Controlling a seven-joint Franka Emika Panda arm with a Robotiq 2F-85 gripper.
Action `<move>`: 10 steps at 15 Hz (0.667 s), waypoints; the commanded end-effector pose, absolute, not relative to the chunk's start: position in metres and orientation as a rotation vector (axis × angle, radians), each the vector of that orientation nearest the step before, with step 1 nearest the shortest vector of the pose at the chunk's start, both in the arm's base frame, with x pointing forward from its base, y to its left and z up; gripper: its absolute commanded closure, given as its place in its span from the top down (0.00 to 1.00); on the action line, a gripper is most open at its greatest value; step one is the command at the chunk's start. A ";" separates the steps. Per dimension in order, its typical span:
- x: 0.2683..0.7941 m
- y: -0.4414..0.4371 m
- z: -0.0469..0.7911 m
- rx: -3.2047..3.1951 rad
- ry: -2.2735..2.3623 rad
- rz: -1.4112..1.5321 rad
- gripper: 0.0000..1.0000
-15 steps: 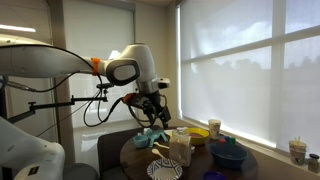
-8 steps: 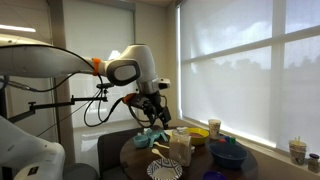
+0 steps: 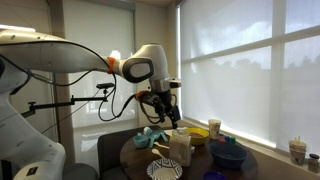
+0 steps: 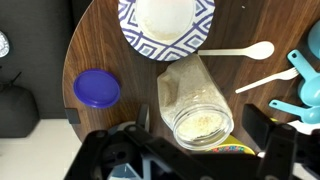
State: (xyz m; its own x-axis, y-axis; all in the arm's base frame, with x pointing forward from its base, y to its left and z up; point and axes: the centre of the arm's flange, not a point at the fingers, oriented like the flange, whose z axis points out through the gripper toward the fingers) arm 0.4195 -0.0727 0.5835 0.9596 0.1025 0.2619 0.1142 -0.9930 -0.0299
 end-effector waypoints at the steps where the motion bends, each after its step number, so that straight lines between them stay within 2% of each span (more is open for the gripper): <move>1: 0.457 -0.073 0.594 -3.067 -0.065 -0.352 0.69; 7: 0.496 -0.047 0.592 -3.056 -0.083 -0.340 0.27; 10: 0.509 -0.028 0.581 -3.043 -0.138 -0.317 0.29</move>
State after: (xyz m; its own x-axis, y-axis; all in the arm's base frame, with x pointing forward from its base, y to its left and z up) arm 0.4874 -0.0437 0.5822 0.9694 0.0776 0.2327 0.0890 -0.9953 -0.0393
